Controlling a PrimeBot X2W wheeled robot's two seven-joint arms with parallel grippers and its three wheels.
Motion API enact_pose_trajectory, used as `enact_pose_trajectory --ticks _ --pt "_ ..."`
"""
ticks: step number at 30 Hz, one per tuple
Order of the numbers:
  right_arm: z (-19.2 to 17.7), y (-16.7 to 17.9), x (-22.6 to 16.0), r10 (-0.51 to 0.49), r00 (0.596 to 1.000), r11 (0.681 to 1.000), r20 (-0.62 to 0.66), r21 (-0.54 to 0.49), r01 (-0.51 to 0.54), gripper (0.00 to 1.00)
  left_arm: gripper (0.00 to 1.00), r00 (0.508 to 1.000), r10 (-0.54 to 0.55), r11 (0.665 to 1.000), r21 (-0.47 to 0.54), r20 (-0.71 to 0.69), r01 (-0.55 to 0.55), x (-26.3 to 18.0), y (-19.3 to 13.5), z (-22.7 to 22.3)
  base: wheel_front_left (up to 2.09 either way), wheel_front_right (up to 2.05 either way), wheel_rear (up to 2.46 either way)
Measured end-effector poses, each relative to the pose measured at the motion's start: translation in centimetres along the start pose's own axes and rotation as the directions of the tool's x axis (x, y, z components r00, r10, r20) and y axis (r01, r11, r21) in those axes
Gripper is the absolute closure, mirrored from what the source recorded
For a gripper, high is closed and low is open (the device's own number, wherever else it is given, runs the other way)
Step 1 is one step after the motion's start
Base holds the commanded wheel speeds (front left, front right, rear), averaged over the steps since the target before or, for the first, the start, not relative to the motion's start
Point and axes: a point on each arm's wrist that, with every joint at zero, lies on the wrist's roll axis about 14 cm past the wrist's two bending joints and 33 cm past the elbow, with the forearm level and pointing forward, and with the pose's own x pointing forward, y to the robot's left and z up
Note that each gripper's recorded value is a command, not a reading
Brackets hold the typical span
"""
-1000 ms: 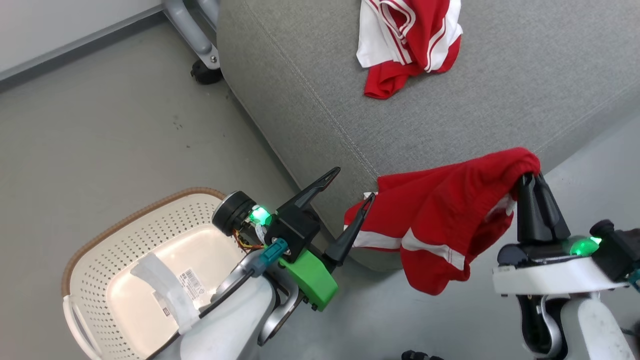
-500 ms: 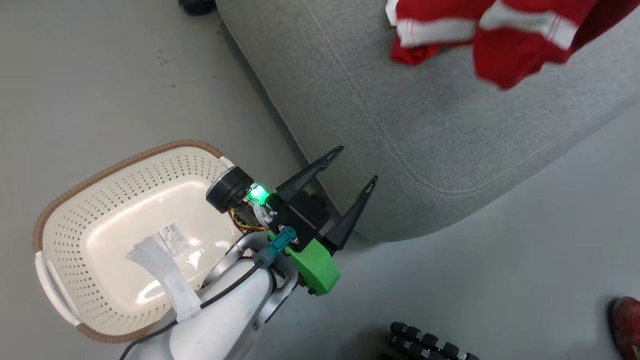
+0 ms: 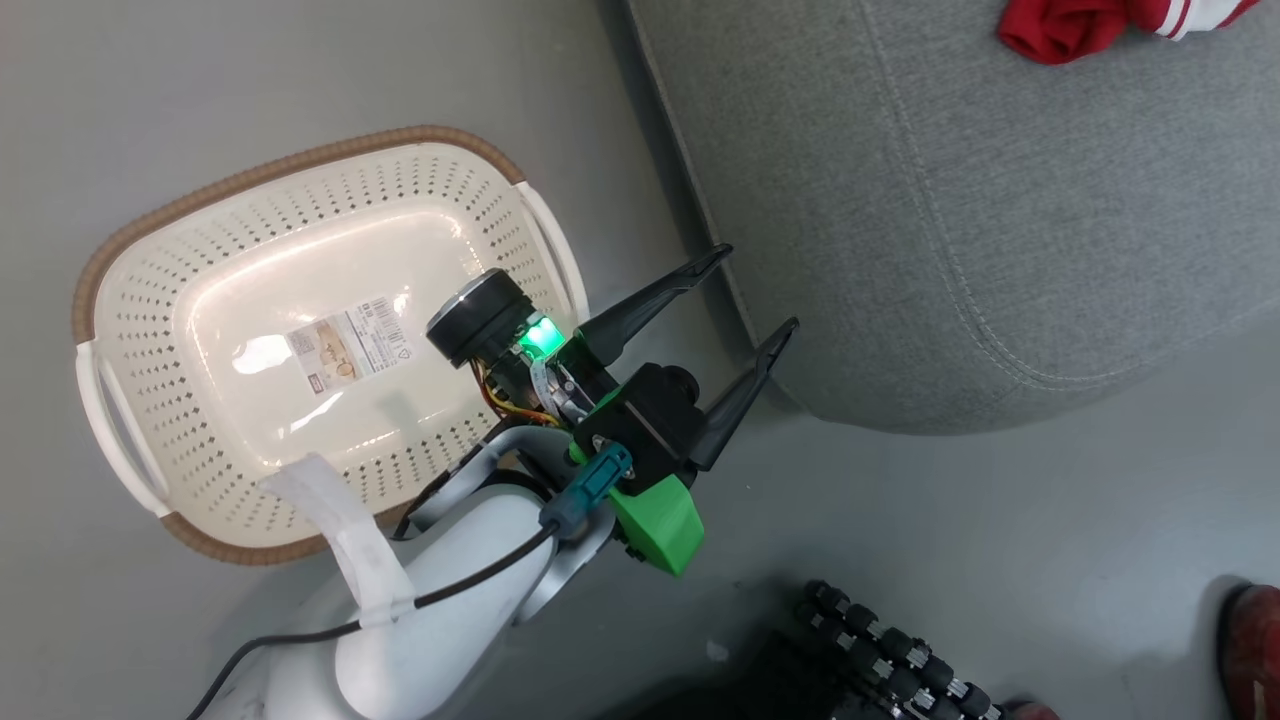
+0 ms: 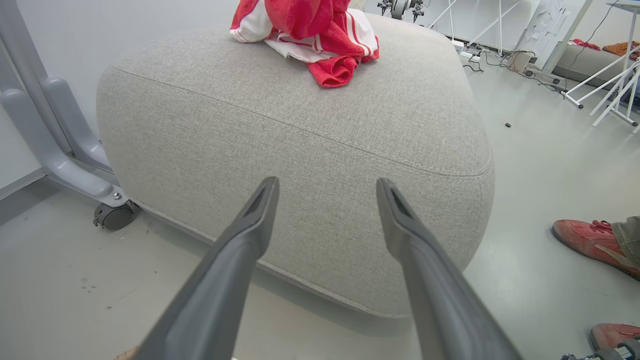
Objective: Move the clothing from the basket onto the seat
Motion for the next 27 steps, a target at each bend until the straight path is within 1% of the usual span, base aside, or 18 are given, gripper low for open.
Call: enact_pose_trajectory --ticks 2,3,5,7,9,10,11,12,17,20,24,27 --pt "-5.4 0.8 -1.7 -0.016 0.99 1.0 -0.141 0.02 0.019 1.0 0.0 1.0 0.014 1.0 -0.012 -0.004 -0.014 -0.3 0.5 -0.5 0.0 0.0 0.0" --pt "-7.5 1.2 -2.7 -0.019 0.98 0.999 -0.196 0.027 0.025 1.0 0.0 1.0 0.018 1.0 -0.017 -0.007 -0.018 -0.4 0.7 -0.8 0.0 0.0 0.0" --pt "-11.6 2.2 -4.9 -0.032 0.951 0.997 -0.307 0.059 0.052 1.0 0.0 0.999 0.033 0.999 -0.027 -0.016 -0.033 -0.7 1.1 -1.3 0.0 0.0 0.0" --pt "-13.9 2.8 -6.5 -0.042 0.928 0.995 -0.371 0.073 0.074 1.0 0.0 0.999 0.045 0.998 -0.036 -0.013 -0.046 -1.0 1.5 -1.5 0.0 0.0 0.0" --pt "-14.6 1.9 -7.6 -0.09 0.916 0.988 -0.391 0.082 0.132 1.0 0.0 0.998 0.059 0.997 -0.04 -0.011 -0.059 -1.3 1.7 -1.5 0.0 0.0 0.0" --pt "-14.7 1.5 -7.9 -0.107 0.913 0.985 -0.395 0.08 0.15 0.84 0.0 0.998 0.068 0.997 -0.039 -0.007 -0.068 -1.3 1.9 -1.4 0.0 0.0 0.0" --pt "-14.8 1.2 -8.5 -0.123 0.908 0.984 -0.402 0.073 0.165 0.27 0.0 0.997 0.075 0.996 -0.038 -0.005 -0.075 -1.4 2.0 -1.2 0.0 0.0 0.0" --pt "-15.0 0.9 -9.1 -0.136 0.901 0.982 -0.411 0.066 0.178 0.0 0.0 0.996 0.09 0.995 -0.038 -0.003 -0.09 -1.5 2.1 -1.1 0.0 0.0 0.0" --pt "-14.1 -1.0 -11.8 -0.205 0.889 0.969 -0.41 0.04 0.242 0.0 0.0 0.992 0.123 0.991 -0.054 0.033 -0.121 -1.6 1.8 0.3 0.0 0.0 0.0" --pt "-13.2 -1.5 -13.6 -0.232 0.886 0.962 -0.402 0.04 0.27 0.0 0.0 0.986 0.146 0.987 -0.077 0.082 -0.139 -1.7 1.3 1.8 0.0 0.0 0.0" --pt "-12.0 0.5 -15.7 -0.204 0.897 0.957 -0.391 0.115 0.268 0.0 0.0 0.97 0.211 0.973 -0.117 0.121 -0.197 -2.6 1.2 3.3 0.0 0.0 0.0" --pt "-11.2 3.0 -17.8 -0.148 0.907 0.953 -0.394 0.188 0.237 0.0 0.0 0.951 0.285 0.953 -0.14 0.119 -0.268 -3.8 1.4 4.0 0.0 0.0 0.0"
